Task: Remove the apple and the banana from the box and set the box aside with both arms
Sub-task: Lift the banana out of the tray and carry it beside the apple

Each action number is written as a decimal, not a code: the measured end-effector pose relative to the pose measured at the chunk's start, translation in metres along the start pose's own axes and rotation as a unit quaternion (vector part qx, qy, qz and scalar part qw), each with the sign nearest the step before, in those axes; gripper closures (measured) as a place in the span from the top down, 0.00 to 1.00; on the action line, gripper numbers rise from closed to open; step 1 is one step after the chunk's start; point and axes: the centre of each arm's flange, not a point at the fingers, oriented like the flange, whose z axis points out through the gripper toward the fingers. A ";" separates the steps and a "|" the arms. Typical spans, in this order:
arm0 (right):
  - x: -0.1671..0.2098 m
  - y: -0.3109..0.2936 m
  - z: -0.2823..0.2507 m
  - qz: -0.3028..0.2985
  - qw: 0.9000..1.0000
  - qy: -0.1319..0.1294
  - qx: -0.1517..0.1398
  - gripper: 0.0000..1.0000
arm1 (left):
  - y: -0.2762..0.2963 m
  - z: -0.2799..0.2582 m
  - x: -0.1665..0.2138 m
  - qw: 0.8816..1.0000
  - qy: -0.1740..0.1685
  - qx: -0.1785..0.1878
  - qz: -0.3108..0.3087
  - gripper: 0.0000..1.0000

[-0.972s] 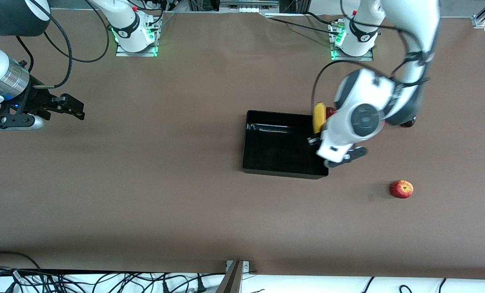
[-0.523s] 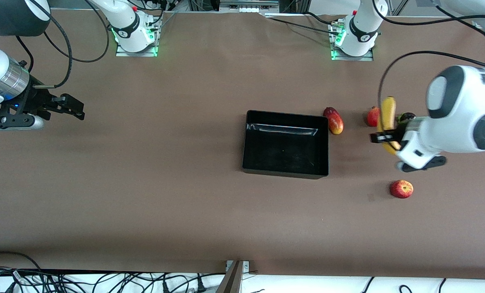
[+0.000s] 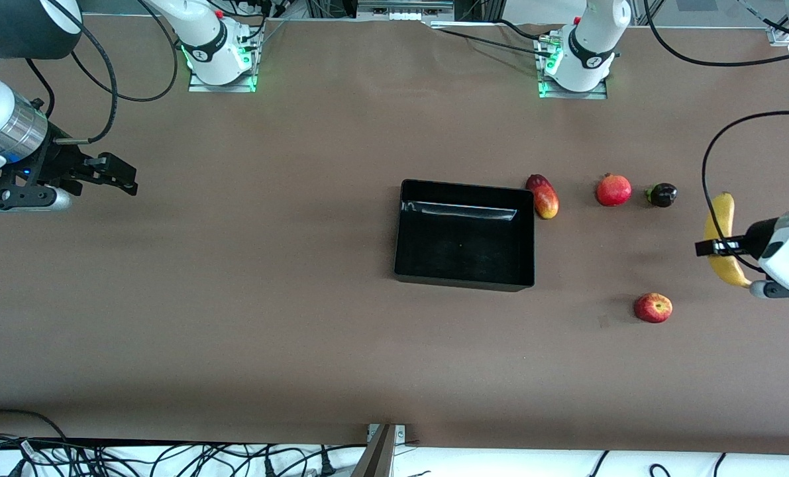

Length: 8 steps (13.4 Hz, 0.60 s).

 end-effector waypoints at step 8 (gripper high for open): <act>0.001 -0.002 0.000 -0.002 1.000 0.005 0.001 1.00 | -0.048 0.102 0.047 0.996 0.073 0.047 0.021 0.36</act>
